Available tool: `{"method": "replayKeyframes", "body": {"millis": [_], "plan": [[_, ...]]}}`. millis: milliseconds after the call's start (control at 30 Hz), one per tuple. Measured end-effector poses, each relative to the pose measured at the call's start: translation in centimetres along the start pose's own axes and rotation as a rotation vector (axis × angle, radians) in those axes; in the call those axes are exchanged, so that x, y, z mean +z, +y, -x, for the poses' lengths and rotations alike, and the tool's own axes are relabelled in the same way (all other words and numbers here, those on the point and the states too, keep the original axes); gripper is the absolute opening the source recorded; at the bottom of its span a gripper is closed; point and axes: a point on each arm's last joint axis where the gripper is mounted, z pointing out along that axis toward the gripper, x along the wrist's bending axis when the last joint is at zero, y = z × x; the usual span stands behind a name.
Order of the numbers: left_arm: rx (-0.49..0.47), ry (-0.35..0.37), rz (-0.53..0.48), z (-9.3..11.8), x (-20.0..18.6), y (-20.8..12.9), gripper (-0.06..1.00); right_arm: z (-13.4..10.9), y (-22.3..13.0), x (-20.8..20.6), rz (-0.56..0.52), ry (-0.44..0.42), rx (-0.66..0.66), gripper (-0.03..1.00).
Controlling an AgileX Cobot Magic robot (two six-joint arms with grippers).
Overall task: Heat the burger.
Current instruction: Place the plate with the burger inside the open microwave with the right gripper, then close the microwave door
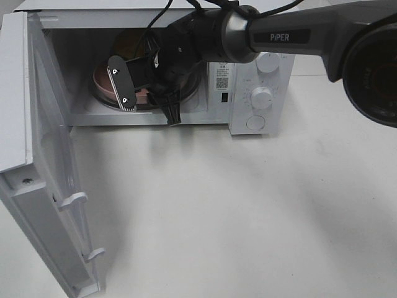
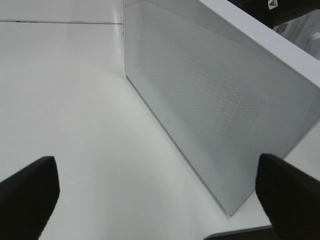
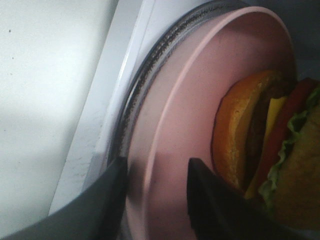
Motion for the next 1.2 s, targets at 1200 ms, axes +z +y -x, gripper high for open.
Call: {"method": "replayKeyframes", "body": {"millis": [1200], "plan": [[0.000,0.000,0.000,0.0,0.0,0.0,0.99,-3.9,-1.2,-8.5,0.056,-0.058,0.090,0.77]]}}
